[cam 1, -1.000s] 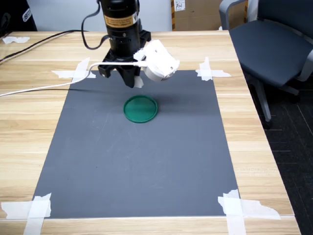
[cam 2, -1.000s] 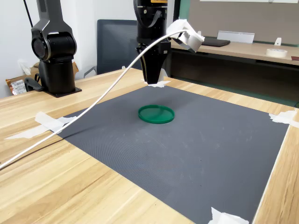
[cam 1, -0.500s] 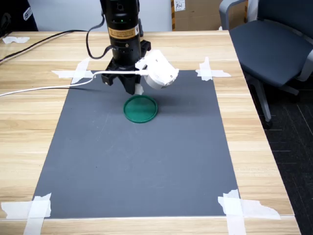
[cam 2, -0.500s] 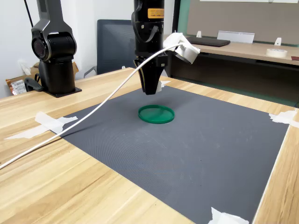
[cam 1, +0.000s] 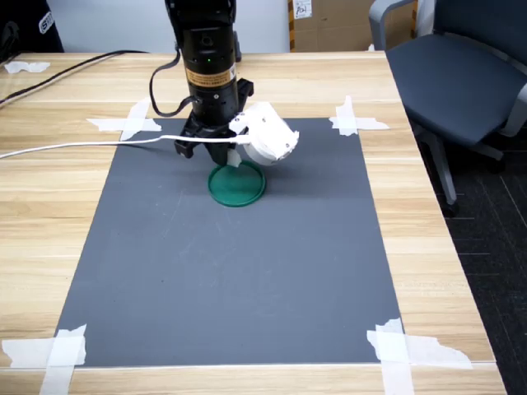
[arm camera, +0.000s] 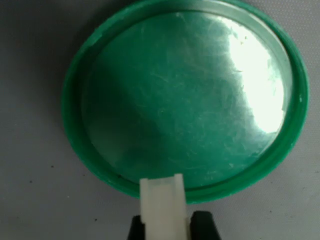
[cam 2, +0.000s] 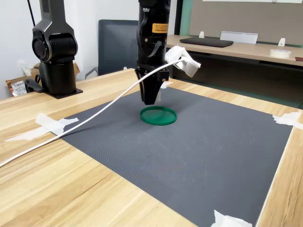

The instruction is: Grasp a white terminal and put it in the green lid.

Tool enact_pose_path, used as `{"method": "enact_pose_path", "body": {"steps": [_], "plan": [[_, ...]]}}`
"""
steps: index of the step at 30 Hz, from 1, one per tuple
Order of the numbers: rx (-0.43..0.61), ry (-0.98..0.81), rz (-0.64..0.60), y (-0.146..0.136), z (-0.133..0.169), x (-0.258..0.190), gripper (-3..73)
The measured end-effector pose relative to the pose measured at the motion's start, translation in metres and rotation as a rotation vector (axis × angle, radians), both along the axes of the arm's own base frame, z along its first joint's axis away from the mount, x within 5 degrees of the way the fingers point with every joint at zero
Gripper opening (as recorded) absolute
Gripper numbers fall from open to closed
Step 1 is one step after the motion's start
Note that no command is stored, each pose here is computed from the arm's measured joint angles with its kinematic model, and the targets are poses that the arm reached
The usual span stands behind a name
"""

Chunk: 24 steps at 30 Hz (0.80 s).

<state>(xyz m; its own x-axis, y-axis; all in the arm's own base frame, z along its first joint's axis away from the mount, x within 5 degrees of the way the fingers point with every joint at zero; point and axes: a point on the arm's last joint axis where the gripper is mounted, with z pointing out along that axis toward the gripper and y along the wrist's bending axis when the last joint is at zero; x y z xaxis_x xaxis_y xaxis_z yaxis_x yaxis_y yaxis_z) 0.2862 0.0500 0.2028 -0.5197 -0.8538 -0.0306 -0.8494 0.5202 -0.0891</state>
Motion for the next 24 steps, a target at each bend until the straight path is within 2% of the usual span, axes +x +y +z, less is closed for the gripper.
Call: {"method": "enact_pose_path", "body": {"steps": [4, 9, 12, 17, 24], "plan": [[0.001, -0.009, 0.001, 0.000, 0.000, 0.001, 20.6], [0.009, -0.044, 0.000, 0.001, 0.000, 0.004, 41.0], [0.013, -0.063, -0.003, 0.001, 0.002, 0.005, 49.3], [0.029, -0.140, -0.003, 0.001, 0.014, 0.005, 52.4], [0.093, -0.329, -0.057, 0.001, 0.052, -0.002, 52.7]]}}
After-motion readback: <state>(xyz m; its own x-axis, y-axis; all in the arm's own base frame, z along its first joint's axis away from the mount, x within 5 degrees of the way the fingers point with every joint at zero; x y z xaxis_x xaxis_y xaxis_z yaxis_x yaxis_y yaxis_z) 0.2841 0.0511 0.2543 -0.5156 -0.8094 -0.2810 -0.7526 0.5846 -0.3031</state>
